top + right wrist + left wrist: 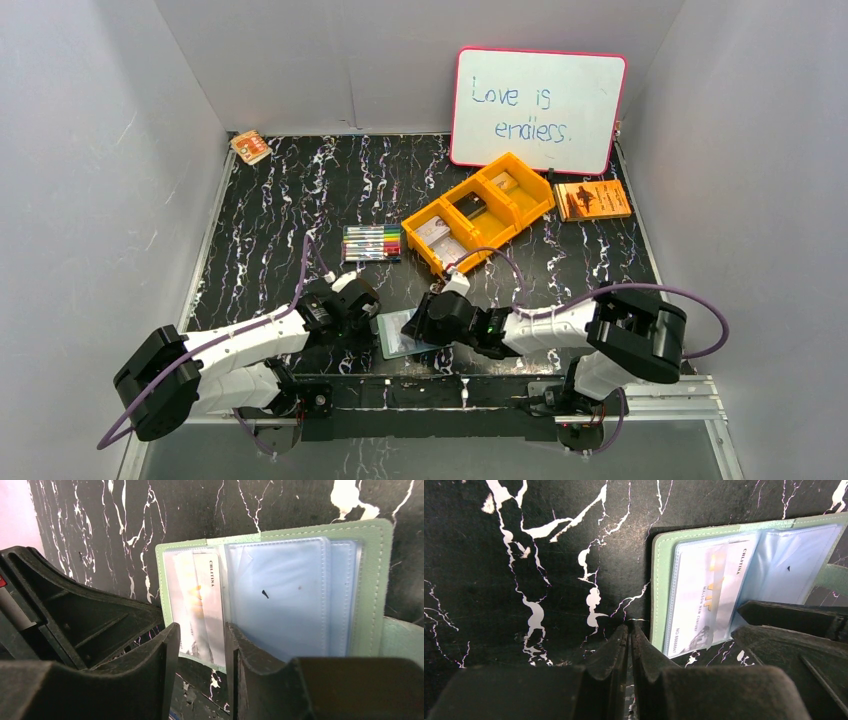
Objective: Put the credit cards into the card holder
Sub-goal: Insert the credit card into the card holder, then adjust the card holder at the center of the board, then adjust the storage box at the center of the board.
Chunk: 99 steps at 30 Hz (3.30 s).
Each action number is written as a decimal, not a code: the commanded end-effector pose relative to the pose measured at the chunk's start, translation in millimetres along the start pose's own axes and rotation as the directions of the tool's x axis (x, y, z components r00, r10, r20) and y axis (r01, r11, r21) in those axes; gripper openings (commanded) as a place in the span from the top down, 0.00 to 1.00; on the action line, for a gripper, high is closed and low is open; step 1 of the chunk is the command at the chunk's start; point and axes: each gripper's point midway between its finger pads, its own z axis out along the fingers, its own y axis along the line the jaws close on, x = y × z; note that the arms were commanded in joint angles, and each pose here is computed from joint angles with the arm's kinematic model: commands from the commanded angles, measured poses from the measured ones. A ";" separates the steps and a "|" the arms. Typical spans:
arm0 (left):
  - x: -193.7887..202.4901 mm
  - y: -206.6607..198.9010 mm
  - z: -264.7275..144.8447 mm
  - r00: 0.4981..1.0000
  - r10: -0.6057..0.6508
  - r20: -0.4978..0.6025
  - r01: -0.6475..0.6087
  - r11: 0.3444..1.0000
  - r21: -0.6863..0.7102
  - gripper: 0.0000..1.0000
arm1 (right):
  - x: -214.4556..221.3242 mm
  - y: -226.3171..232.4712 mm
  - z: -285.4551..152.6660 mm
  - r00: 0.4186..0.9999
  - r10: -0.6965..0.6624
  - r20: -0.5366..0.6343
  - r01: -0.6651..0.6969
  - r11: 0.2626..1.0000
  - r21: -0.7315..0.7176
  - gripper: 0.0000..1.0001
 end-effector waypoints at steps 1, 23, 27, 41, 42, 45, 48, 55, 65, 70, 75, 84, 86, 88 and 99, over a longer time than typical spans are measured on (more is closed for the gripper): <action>6.0 22.6 1.8 0.999 0.027 -0.018 -0.029 0.995 -0.093 0.94 | -17.4 14.4 -10.1 0.997 -0.057 0.057 0.056 0.998 0.024 0.52; -25.3 19.7 -39.1 0.992 0.008 0.129 0.002 0.997 -0.079 0.68 | -58.2 -35.4 -94.6 0.943 -0.328 0.055 0.312 0.930 0.194 0.35; -28.6 14.9 -45.2 0.988 -0.014 0.152 0.020 0.999 -0.036 0.58 | -39.1 -39.4 -89.9 0.965 -0.259 0.038 0.255 0.964 0.081 0.19; -32.1 10.5 -52.6 0.985 -0.036 0.171 0.037 0.999 -0.002 0.44 | -16.8 -36.9 -58.7 0.996 -0.084 0.001 0.084 0.996 -0.017 0.19; -31.8 11.0 -52.4 0.985 -0.036 0.171 0.037 0.999 -0.003 0.44 | -16.4 -33.8 -56.8 0.997 -0.081 -0.001 0.081 0.996 -0.029 0.20; -31.5 11.2 -52.5 0.985 -0.035 0.171 0.036 0.999 -0.002 0.44 | -11.9 -23.3 -49.3 0.996 -0.087 -0.031 0.085 0.995 -0.060 0.22; -31.9 12.1 -52.8 0.984 -0.035 0.174 0.036 0.999 -0.004 0.44 | -8.0 -11.2 -42.8 0.991 -0.117 -0.068 0.112 0.991 -0.079 0.23; -40.0 13.8 -60.8 0.978 -0.031 0.208 0.037 0.999 -0.023 0.44 | -41.6 -7.9 -69.9 0.992 -0.119 0.044 0.118 0.993 0.021 0.23; -61.5 10.8 -74.0 0.957 -0.014 0.290 0.031 0.998 -0.054 0.42 | -181.5 13.8 -123.9 0.932 -0.035 0.360 0.006 0.997 0.082 0.21; -64.5 7.1 -70.3 0.959 -0.009 0.284 0.034 0.996 -0.086 0.41 | -231.7 15.3 -95.1 0.912 0.028 0.409 -0.066 0.995 0.077 0.25; -63.9 6.4 -66.4 0.963 -0.018 0.270 0.049 0.993 -0.109 0.41 | -255.9 16.4 -63.6 0.883 0.147 0.446 -0.172 0.985 0.016 0.36; -62.3 0.8 -60.3 0.966 -0.039 0.254 0.067 0.992 -0.104 0.41 | -259.5 1.8 -19.8 0.854 0.280 0.439 -0.322 0.947 0.021 0.35; -62.8 0.8 -59.6 0.966 -0.036 0.254 0.066 0.992 -0.111 0.41 | -262.3 1.9 -12.7 0.851 0.284 0.442 -0.330 0.944 0.028 0.34; -62.2 0.8 -58.5 0.967 -0.036 0.250 0.066 0.991 -0.114 0.41 | -264.1 0.2 -5.4 0.848 0.274 0.453 -0.333 0.941 0.055 0.33; -57.8 6.4 -57.9 0.971 -0.029 0.238 0.061 0.990 -0.126 0.41 | -267.9 -16.2 25.7 0.816 0.300 0.495 -0.397 0.912 0.101 0.27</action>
